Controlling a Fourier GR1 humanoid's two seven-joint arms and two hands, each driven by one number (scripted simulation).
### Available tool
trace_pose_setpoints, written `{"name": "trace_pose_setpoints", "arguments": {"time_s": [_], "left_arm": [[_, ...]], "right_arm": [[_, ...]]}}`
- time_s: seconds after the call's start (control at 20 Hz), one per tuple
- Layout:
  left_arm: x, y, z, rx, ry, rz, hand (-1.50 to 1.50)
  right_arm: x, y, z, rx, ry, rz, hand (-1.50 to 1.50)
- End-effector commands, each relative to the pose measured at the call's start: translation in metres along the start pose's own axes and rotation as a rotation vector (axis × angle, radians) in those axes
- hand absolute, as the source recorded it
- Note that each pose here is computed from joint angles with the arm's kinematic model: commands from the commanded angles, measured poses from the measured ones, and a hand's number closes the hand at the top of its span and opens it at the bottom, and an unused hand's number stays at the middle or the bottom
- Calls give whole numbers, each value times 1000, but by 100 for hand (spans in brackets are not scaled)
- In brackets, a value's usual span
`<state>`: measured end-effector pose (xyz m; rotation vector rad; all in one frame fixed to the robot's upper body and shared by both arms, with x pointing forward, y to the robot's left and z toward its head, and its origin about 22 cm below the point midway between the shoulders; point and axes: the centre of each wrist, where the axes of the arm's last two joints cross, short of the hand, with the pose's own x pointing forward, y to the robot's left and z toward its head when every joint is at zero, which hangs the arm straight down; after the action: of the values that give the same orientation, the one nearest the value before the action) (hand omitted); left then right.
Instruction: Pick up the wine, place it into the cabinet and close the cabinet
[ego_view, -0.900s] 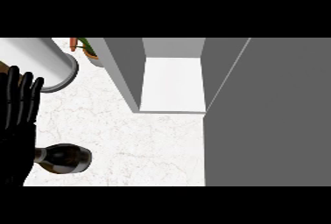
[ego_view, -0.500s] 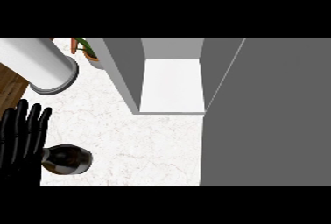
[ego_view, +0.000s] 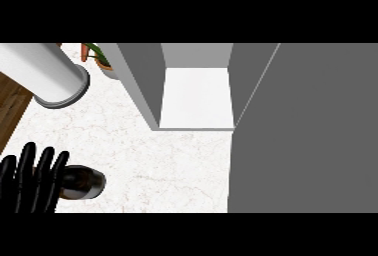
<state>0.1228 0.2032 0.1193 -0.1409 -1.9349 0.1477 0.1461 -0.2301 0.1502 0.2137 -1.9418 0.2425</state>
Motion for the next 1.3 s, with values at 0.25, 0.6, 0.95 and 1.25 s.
{"name": "trace_pose_setpoints", "arguments": {"time_s": [0.25, 0.6, 0.95, 1.25], "left_arm": [[31, -30, 8, 13, 1, 17, -150], [37, -30, 6, 76, 13, 42, -150], [63, -17, 16, 112, -14, 26, -150], [68, 5, 11, 152, -1, -35, -150]], "right_arm": [[33, 11, -3, 23, 10, -21, -150], [41, 7, 6, 35, 24, 8, -150], [49, 9, 1, 1, -4, -1, -150], [50, 13, -2, 9, -1, 5, -150]]}}
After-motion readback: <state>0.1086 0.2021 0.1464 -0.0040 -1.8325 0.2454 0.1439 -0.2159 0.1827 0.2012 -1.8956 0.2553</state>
